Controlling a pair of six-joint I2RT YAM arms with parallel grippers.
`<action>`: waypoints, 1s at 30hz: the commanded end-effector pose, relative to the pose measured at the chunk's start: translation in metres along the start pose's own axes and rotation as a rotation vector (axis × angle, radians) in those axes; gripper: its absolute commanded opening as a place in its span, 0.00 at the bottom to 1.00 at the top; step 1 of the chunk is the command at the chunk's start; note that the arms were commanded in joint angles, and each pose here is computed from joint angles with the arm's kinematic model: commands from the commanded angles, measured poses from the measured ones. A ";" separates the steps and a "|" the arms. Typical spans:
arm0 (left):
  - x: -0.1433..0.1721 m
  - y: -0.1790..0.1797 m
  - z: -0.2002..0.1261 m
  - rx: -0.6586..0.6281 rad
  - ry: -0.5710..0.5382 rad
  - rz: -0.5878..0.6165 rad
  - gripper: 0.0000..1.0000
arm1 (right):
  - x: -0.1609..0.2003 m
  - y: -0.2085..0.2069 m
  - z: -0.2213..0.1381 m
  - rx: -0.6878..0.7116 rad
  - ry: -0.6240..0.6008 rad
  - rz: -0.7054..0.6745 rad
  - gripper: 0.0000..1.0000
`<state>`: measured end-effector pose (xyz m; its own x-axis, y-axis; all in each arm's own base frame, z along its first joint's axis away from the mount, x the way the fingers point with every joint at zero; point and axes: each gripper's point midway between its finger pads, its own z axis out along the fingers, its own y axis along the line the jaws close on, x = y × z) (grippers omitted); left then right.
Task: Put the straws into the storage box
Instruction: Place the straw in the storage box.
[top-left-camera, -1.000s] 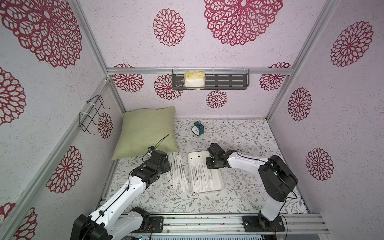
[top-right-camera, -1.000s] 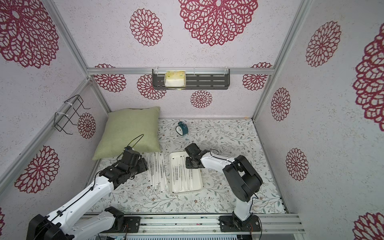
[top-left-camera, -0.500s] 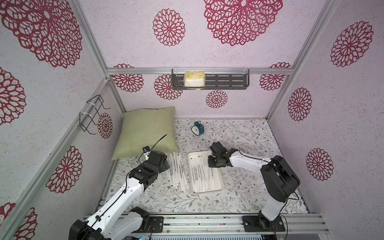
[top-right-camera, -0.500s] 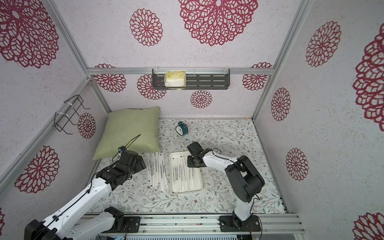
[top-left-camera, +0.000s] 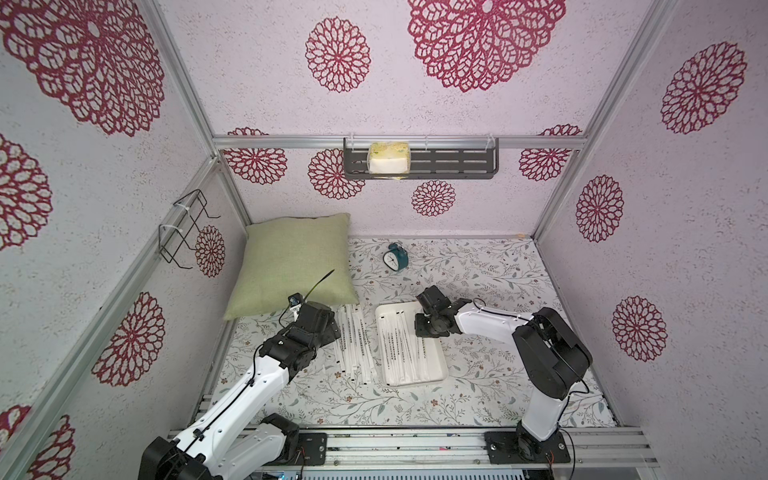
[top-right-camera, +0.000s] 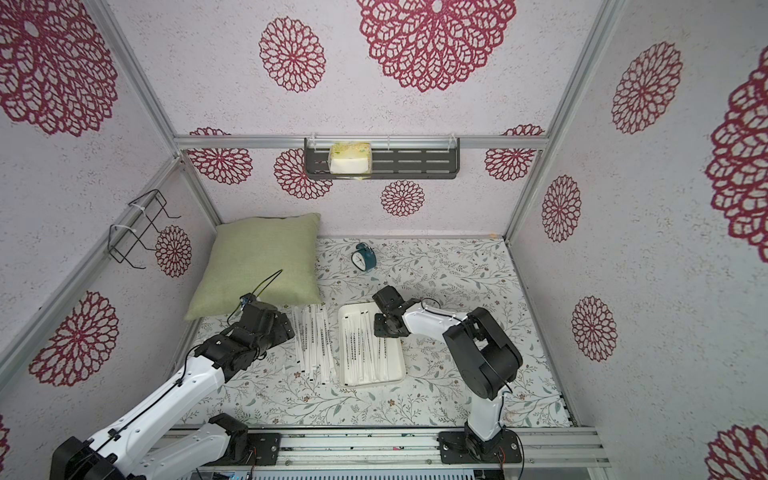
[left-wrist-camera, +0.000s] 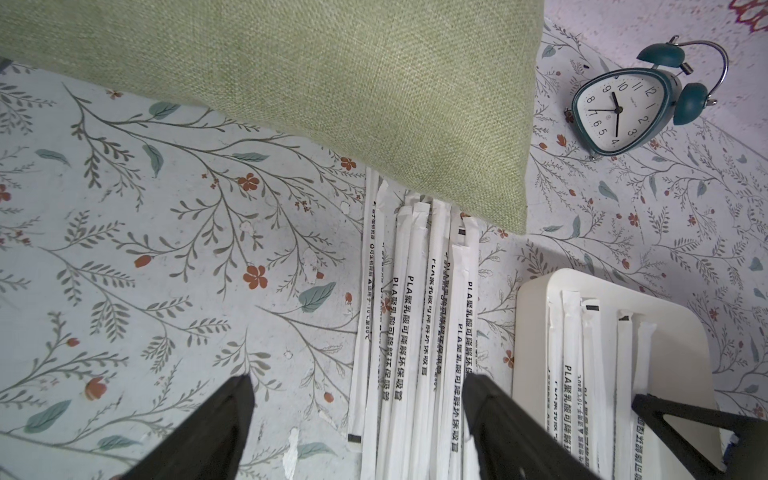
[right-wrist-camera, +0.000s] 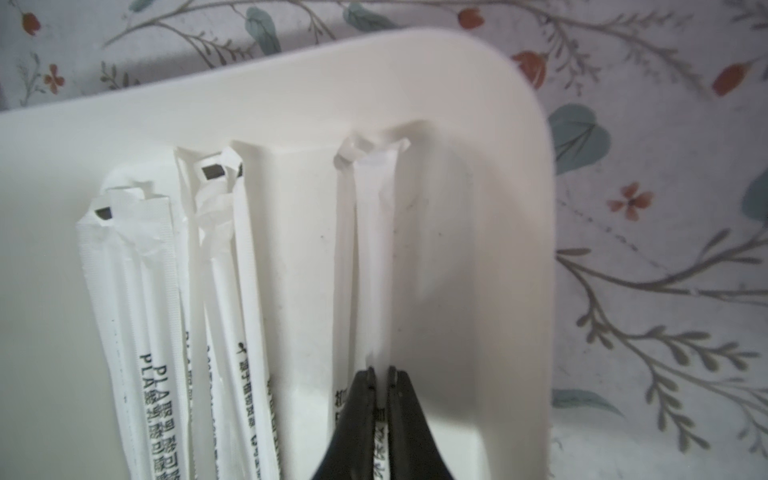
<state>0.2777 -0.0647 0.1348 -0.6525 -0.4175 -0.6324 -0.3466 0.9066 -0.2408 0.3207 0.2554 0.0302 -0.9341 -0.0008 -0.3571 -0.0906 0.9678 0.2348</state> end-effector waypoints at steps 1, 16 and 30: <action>0.004 0.002 0.003 -0.009 0.015 -0.005 0.84 | -0.004 0.009 0.001 -0.023 -0.010 0.024 0.12; 0.013 0.001 0.007 0.001 0.054 0.001 0.79 | -0.003 0.011 0.006 -0.033 -0.005 0.049 0.12; 0.037 0.005 0.031 0.040 0.230 -0.020 0.50 | -0.024 0.019 -0.042 -0.059 -0.077 0.025 0.34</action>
<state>0.2712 -0.0670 0.0934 -0.7580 -0.4487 -0.4733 -0.3662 0.8934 -0.2604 0.3169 0.2613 0.0421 -0.9353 0.0268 -0.3528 -0.0762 0.9585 0.2748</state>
